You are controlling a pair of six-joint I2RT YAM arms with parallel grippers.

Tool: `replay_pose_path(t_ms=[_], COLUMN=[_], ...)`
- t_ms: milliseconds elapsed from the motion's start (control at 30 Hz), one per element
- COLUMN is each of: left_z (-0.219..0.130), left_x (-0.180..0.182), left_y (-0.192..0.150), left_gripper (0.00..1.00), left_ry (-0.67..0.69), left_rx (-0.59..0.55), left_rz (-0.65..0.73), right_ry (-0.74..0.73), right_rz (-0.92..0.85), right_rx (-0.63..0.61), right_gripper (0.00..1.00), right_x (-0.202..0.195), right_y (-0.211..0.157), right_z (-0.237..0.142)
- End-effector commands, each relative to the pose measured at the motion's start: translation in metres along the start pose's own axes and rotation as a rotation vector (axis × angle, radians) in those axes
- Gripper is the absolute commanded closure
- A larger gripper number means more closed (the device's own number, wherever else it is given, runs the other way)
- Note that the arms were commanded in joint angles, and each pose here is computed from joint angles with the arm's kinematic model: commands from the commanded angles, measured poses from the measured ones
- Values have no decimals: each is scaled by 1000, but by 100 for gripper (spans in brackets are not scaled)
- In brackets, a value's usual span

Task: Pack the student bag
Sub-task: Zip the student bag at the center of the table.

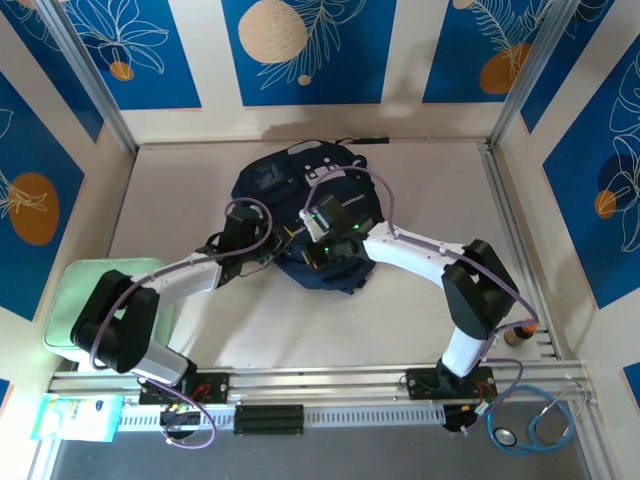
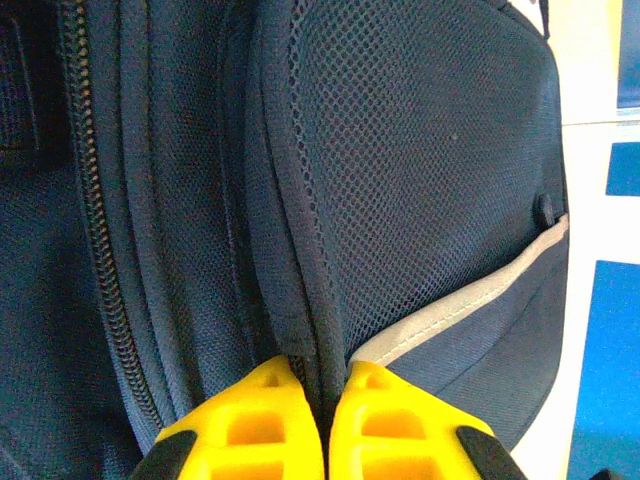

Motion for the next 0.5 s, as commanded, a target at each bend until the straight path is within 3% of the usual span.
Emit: replay_pose_path(t_ms=[0,267,400,467], left_z=[0,-3,-2,-5], left_x=[-7,-7,-4,6], left_y=[11,11,13,12], left_gripper=[100,100,100,94], left_ry=[5,15,29,77], left_rx=[-20,-10,30,59], left_rz=[51,72,121,152], right_ry=[-130,-258,-200,-134], right_rz=[41,248,246,201], right_rx=[-65,-134,-111,-95], right_gripper=[100,100,100,100], right_x=[-43,-92,-81,-64], right_y=[11,34,34,31], right_z=[-25,-49,-49,-46])
Point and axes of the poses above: each hand's point on the last joint's axis, 136 mm out from that joint toward the fingers, its own z axis out along the fingers, its own x axis along the line the jaws close on, y = z × x, the point moved 6 cm from there along -z, back along the fingers, and after that the axes turned 15 degrees about z, right-handed, at the moved point
